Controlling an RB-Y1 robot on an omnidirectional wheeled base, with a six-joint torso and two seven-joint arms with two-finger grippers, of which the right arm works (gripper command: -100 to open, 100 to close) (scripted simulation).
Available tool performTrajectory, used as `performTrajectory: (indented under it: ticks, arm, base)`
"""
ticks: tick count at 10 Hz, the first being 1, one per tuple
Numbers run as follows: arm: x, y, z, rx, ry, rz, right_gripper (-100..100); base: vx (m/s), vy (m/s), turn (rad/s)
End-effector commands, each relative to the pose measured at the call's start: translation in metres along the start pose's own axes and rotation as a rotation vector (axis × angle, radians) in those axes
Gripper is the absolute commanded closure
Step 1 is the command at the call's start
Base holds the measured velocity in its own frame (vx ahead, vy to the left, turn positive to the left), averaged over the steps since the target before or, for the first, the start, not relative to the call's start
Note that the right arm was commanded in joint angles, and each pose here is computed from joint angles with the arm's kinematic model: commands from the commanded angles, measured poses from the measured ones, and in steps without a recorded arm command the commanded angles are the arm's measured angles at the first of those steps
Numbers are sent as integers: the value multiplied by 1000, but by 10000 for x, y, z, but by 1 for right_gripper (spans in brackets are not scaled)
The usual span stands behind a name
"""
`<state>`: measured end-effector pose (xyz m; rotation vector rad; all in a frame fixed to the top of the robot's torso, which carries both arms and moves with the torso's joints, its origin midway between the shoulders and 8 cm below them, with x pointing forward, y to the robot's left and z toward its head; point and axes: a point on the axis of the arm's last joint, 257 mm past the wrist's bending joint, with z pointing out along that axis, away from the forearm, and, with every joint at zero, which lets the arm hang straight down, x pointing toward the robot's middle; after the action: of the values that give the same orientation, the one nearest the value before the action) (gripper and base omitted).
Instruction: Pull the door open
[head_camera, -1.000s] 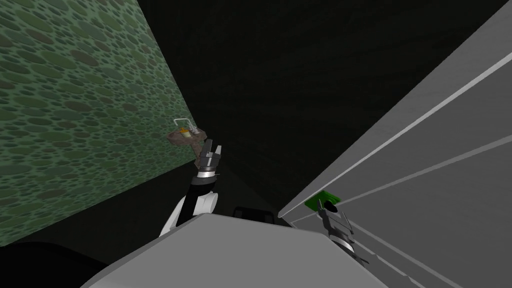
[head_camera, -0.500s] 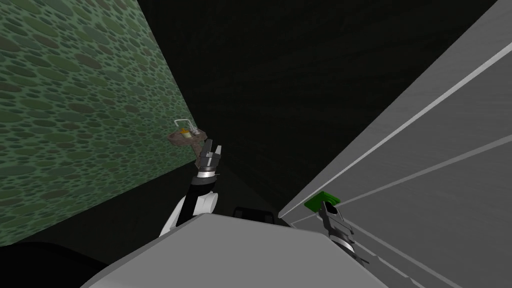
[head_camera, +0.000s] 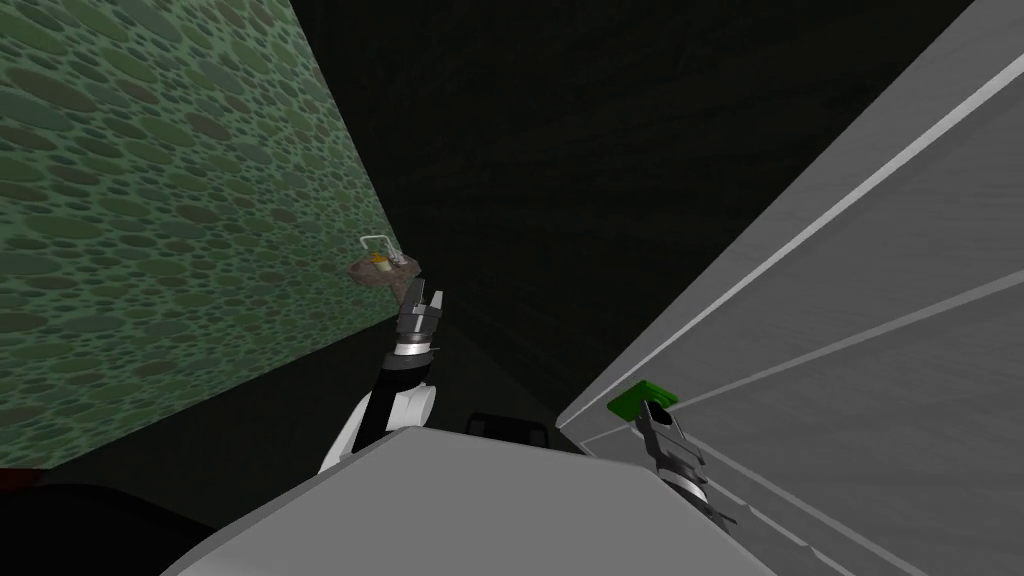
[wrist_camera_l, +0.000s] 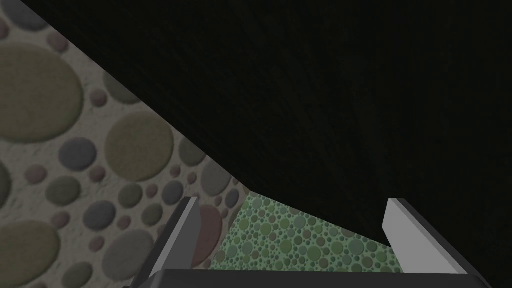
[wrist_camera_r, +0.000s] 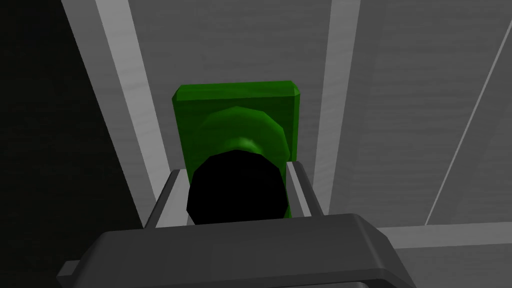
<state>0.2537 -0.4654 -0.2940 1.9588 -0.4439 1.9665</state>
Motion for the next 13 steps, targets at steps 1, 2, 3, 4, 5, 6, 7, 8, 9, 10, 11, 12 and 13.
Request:
performTrajectory:
  ticks: [1,2,3,4,5,6,7,8,9,10,11,12,13]
  arm:
    - [-21,-59,-19,21,-5,4,100]
    - [-19,-88,-20,34,-5,5,100]
    - [-18,-118,-21,47,-5,6,100]
    - [-18,-161,-24,66,-5,8,100]
    - [-18,-187,-27,78,-5,9,100]
    - [-18,-219,-31,92,-5,11,100]
    - [-18,-245,-34,104,-6,12,100]
    - [-24,-218,-37,96,-8,9,100]
    - [-40,-259,-54,115,-12,10,100]
    - [-38,-266,-55,119,-11,10,100]
    - [-34,-292,-60,135,-10,10,100]
    - [-30,-311,-65,146,-9,11,100]
    - [-27,-330,-70,158,-8,11,100]
  base:
    - [-215,1,83]
    - [-241,19,88]
    - [-218,10,93]
    - [-229,0,112]
    - [-244,-11,113]
    - [-240,6,90]
    - [-230,6,95]
    - [-99,3,30]
    - [-169,-17,111]
    - [-210,-10,112]
    - [-222,-8,115]
    - [-219,-10,102]
    - [-222,-16,93]
